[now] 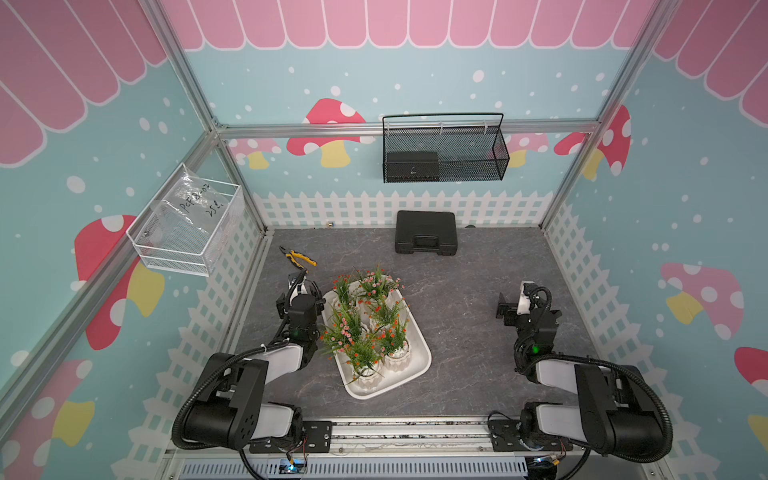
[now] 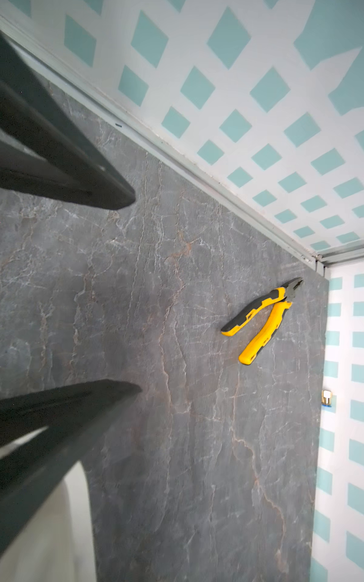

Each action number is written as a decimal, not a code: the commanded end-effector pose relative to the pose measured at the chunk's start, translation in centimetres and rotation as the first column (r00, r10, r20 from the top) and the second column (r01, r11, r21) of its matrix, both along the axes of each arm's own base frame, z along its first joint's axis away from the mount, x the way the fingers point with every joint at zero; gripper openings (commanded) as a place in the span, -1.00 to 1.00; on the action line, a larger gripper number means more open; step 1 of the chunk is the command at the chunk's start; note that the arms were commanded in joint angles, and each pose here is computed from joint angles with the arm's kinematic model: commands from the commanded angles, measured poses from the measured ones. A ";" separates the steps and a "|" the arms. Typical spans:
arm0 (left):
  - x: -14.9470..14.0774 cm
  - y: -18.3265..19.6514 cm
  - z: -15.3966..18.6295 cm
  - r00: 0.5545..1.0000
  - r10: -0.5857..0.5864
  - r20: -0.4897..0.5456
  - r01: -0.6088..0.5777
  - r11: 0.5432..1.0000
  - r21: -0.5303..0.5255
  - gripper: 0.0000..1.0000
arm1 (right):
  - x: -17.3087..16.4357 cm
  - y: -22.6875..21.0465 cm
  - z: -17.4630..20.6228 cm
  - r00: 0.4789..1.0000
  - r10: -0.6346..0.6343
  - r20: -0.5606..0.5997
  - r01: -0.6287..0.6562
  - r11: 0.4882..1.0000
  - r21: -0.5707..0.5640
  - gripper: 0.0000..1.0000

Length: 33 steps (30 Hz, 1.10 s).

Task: Put the potted gypsophila into the storage box
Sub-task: Reset both arms

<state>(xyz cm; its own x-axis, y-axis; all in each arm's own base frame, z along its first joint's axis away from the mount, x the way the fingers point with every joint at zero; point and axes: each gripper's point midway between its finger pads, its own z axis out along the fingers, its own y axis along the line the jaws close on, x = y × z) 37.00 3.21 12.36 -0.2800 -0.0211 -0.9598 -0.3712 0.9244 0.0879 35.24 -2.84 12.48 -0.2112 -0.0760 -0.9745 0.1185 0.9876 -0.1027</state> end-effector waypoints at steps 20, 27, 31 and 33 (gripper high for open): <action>2.7 -0.9 -0.5 0.992 -0.114 0.062 0.117 0.992 -0.056 0.67 | -2.1 -0.1 3.0 0.992 0.010 0.125 0.001 0.996 -0.090 0.96; 2.7 -0.7 -0.4 0.991 -0.114 0.067 0.118 0.991 -0.056 0.98 | -2.2 1.1 3.7 0.982 0.082 0.169 -0.068 0.994 -0.087 0.93; 2.7 -0.8 -0.4 0.991 -0.116 0.070 0.120 0.991 -0.053 0.98 | -1.9 1.9 4.1 0.972 0.120 0.201 -0.108 0.992 -0.072 0.92; 2.7 -0.8 -0.4 0.991 -0.116 0.069 0.120 0.991 -0.052 0.98 | -1.6 1.9 4.6 0.964 0.124 0.235 -0.108 0.991 -0.079 0.93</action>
<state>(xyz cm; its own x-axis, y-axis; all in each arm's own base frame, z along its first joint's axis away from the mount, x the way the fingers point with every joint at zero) 39.24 2.44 11.35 -0.2364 -0.0514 -0.9703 -0.2705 0.9626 0.0149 33.61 -1.39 15.13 -0.0604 -0.1467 -0.9873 0.0476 0.9876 -0.1496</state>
